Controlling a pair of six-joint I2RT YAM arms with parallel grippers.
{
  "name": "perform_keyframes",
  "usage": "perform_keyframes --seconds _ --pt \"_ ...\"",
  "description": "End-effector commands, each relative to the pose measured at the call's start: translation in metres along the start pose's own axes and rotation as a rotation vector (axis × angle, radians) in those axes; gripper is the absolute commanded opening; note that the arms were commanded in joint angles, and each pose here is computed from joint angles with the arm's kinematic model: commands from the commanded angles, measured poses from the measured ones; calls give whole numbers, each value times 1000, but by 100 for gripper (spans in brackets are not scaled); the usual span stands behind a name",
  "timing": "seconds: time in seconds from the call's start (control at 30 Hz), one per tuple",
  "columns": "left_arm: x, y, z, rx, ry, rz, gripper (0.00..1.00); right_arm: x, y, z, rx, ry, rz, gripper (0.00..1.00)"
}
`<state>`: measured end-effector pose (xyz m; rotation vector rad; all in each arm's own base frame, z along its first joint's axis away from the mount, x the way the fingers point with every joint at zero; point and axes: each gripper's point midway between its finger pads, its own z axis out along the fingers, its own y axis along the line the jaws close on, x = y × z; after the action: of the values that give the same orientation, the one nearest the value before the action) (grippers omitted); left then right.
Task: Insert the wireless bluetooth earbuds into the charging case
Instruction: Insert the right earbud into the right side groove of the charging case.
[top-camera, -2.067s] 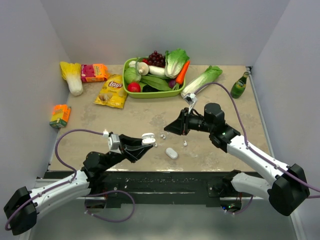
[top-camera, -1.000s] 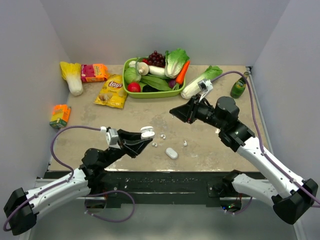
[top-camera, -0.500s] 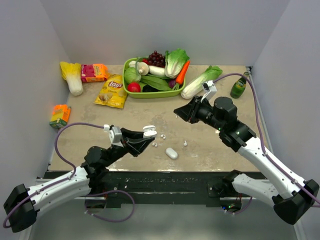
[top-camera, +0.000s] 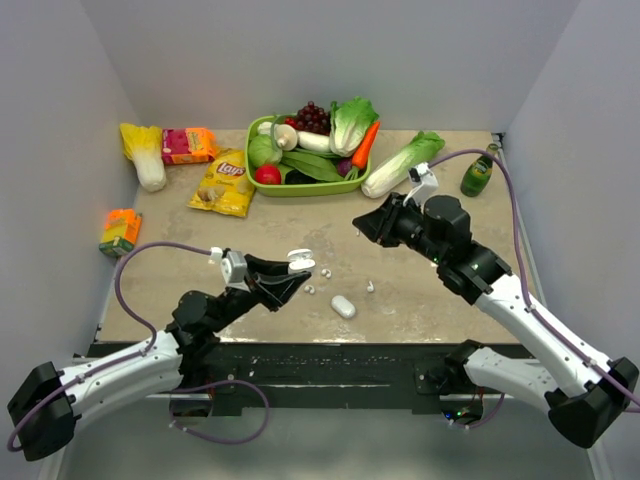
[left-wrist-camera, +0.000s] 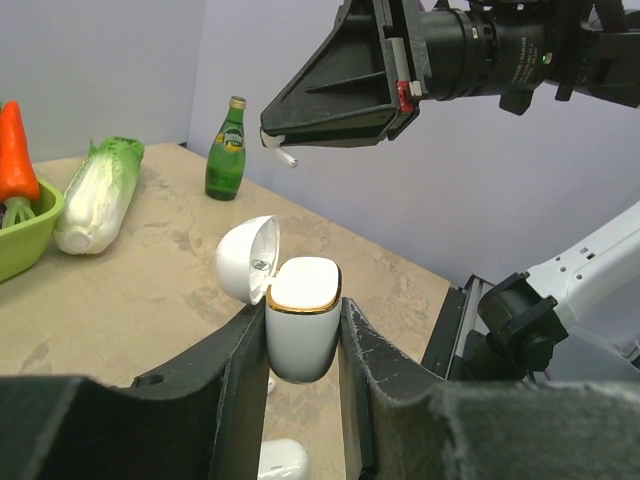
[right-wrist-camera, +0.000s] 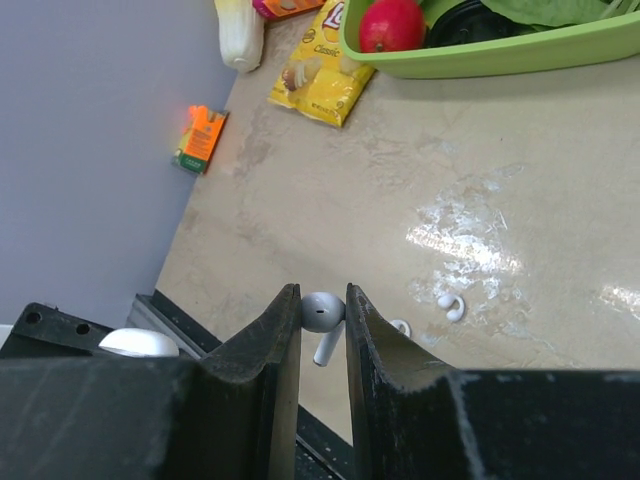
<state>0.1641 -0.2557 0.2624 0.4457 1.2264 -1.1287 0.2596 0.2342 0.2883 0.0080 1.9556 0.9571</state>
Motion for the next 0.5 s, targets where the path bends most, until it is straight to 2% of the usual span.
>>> perform_keyframes --seconds 0.0,0.1,0.13,0.17,0.23,0.3,0.47 --pt "-28 -8 8 23 -99 7 0 -28 19 -11 -25 -95 -78 0" --pt "-33 -5 8 14 -149 22 0 -34 30 -15 -20 -172 -170 0" --pt "-26 -1 7 7 -145 32 0 -31 46 -17 -56 -193 -197 0" --pt "-38 -4 6 18 -205 42 0 -35 46 -18 -31 -230 -241 0" --pt "-35 -1 6 13 -216 61 0 -31 60 -20 -51 -253 -270 0" --pt "-47 -6 4 36 -279 85 0 -33 61 -21 -32 -283 -303 0" --pt "-57 -12 6 62 -336 202 0 -32 78 -32 -113 -367 -349 0"
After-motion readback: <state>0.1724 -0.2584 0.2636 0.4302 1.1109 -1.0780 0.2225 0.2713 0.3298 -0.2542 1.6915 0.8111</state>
